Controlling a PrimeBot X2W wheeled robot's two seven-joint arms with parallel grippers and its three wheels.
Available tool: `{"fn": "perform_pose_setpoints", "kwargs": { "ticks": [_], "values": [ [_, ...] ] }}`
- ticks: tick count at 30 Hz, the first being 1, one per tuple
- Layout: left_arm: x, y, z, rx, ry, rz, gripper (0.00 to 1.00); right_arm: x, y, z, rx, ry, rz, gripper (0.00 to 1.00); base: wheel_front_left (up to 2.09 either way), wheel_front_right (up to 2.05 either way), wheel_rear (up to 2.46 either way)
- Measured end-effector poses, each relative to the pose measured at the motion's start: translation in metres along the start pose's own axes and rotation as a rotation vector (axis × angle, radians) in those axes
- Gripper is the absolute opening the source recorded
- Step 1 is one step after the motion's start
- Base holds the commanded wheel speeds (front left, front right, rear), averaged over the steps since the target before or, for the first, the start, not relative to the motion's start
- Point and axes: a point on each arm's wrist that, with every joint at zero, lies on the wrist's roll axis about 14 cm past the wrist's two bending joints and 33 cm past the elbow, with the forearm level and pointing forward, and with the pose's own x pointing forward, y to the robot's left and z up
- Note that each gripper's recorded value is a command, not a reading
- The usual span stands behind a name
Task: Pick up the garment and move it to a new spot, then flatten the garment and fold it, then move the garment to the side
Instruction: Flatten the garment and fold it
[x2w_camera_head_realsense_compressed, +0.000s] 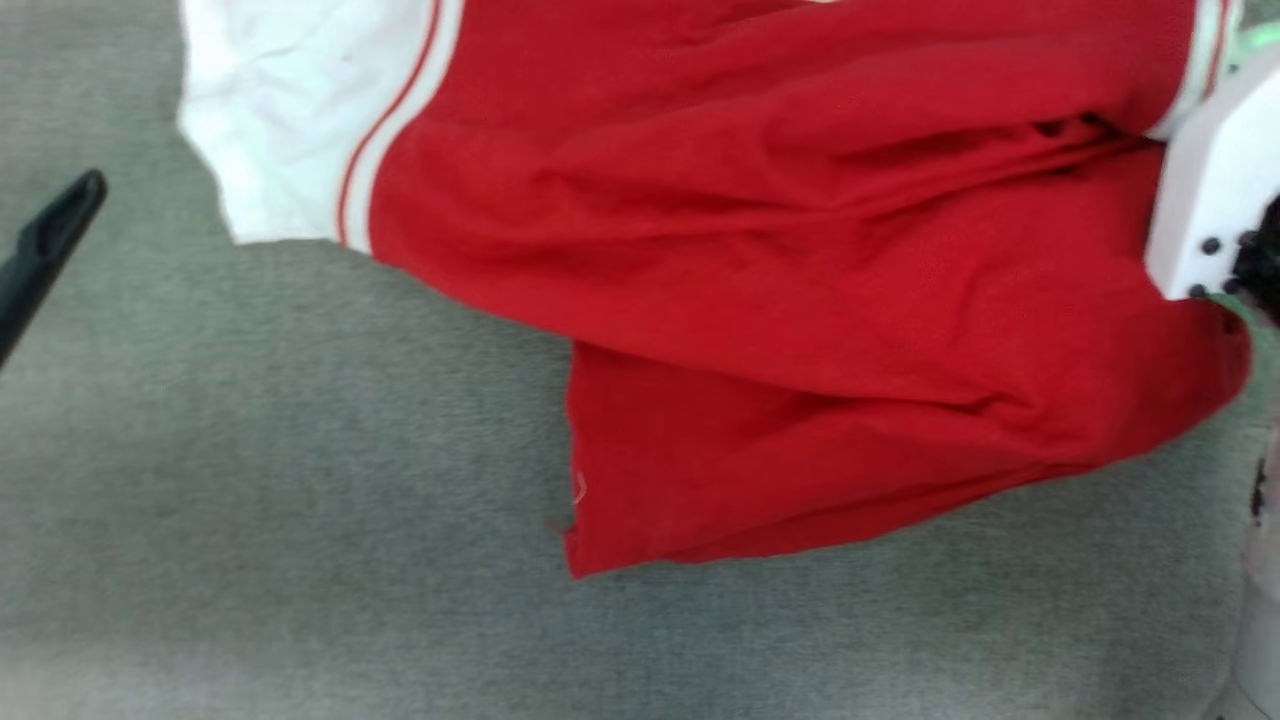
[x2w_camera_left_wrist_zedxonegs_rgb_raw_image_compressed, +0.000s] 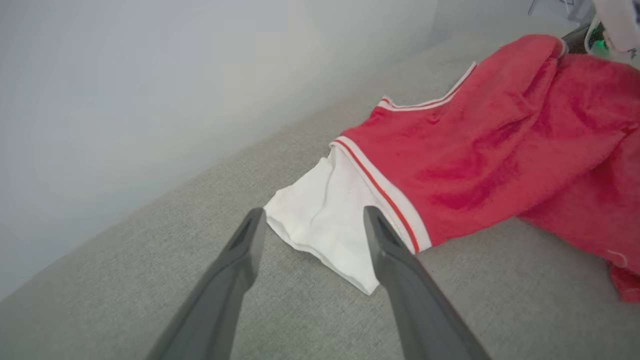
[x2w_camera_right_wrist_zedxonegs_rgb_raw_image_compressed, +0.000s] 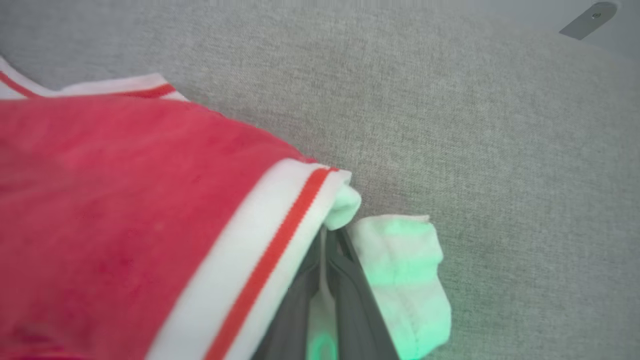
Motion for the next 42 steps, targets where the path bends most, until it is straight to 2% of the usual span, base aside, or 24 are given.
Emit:
{"fn": "perform_pose_setpoints", "kwargs": {
  "ticks": [6,11,18,21,30,33,35,36,37,38,39,42],
  "values": [
    [0.039,-0.014,-0.019,-0.025,0.163,-0.101,1.00,0.001,-0.001,0.000,-0.006,0.008,0.006,0.00,0.00,0.00,0.00],
    [0.078,-0.003,-0.018,0.006,0.209,-0.102,1.00,0.008,-0.002,-0.004,-0.007,0.018,0.011,0.00,0.00,0.00,0.00],
    [0.132,0.004,-0.044,0.022,0.298,-0.108,1.00,0.017,-0.005,-0.007,-0.015,0.015,0.005,0.00,0.00,0.00,0.00],
    [0.140,0.003,-0.064,0.009,0.382,-0.121,1.00,0.019,-0.005,-0.009,-0.019,0.016,0.004,0.00,0.00,0.00,0.00],
    [0.137,-0.008,-0.066,-0.057,0.483,-0.174,1.00,0.020,-0.003,-0.009,-0.017,0.013,0.013,0.00,0.00,0.00,0.00],
    [0.136,-0.016,-0.067,-0.095,0.509,-0.203,0.75,0.022,-0.002,-0.008,-0.018,0.010,0.014,0.00,0.00,0.00,0.00],
    [0.136,-0.019,-0.067,-0.092,0.523,-0.214,0.47,0.023,-0.002,-0.007,-0.021,0.007,0.016,0.00,0.00,0.00,0.00],
    [0.136,-0.019,-0.068,-0.084,0.527,-0.216,0.47,0.024,-0.002,-0.006,-0.023,0.004,0.016,0.00,0.00,0.00,0.00],
    [0.136,-0.019,-0.069,-0.081,0.529,-0.216,0.37,0.024,-0.001,-0.006,-0.024,0.002,0.017,0.00,0.00,0.00,0.00],
    [0.136,-0.019,-0.069,-0.080,0.529,-0.217,0.22,0.024,-0.001,-0.005,-0.026,-0.001,0.018,0.00,0.00,0.00,0.00],
    [0.136,-0.019,-0.070,-0.082,0.531,-0.218,0.00,0.024,-0.001,-0.005,-0.028,-0.002,0.018,0.00,0.00,0.00,0.00],
    [0.137,-0.020,-0.070,-0.098,0.530,-0.221,0.00,0.024,0.000,-0.001,-0.035,-0.017,0.020,0.00,0.00,0.00,0.00]
  ]
}}
